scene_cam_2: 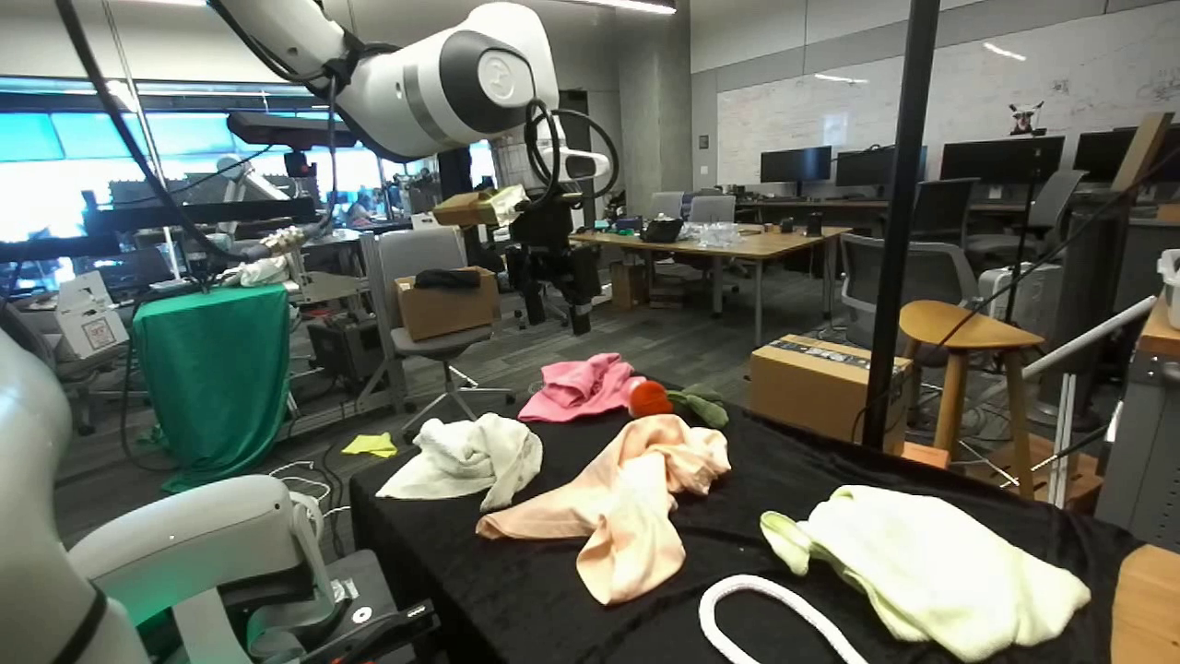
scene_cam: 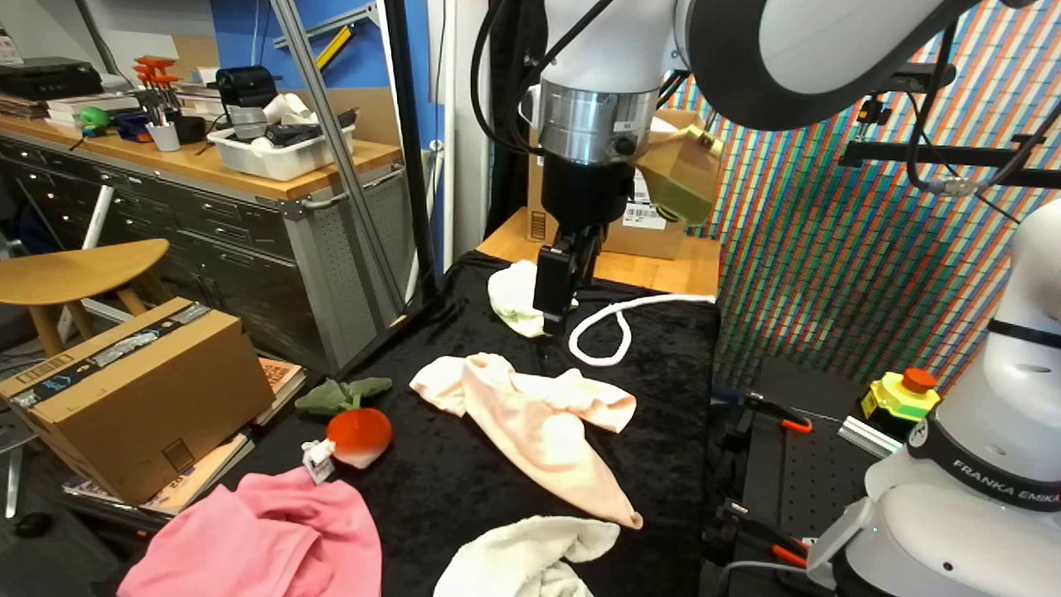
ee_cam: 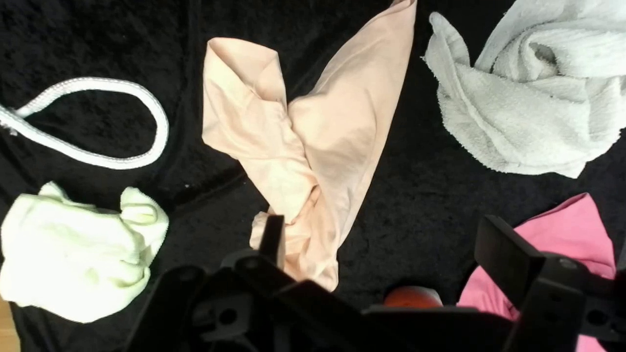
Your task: Pile the t-shirts, towels and radish on the right side of the table
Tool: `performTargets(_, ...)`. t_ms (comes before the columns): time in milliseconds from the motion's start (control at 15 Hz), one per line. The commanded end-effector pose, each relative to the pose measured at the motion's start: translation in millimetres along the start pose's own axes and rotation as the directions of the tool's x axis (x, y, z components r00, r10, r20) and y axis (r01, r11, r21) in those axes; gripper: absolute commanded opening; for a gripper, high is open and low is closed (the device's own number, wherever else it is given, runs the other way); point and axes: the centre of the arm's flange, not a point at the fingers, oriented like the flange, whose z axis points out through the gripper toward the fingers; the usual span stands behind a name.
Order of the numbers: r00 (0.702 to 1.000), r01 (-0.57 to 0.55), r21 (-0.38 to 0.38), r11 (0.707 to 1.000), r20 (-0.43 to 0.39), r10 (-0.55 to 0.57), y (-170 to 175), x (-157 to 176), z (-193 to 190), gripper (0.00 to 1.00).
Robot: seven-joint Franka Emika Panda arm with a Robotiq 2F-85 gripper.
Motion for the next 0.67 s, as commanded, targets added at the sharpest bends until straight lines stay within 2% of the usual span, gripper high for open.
performTargets(0,0.997,0.083,-0.039,0.996,-0.009,-0.083,-32,36,-6,1.0)
performTargets(267,0.979,0.201,-0.058,0.978,-0.013,-0.202,-77,79,-5,1.0)
performTargets(600,0.949,0.311,-0.035,0.95,-0.037,-0.312,-135,131,17,1.0)
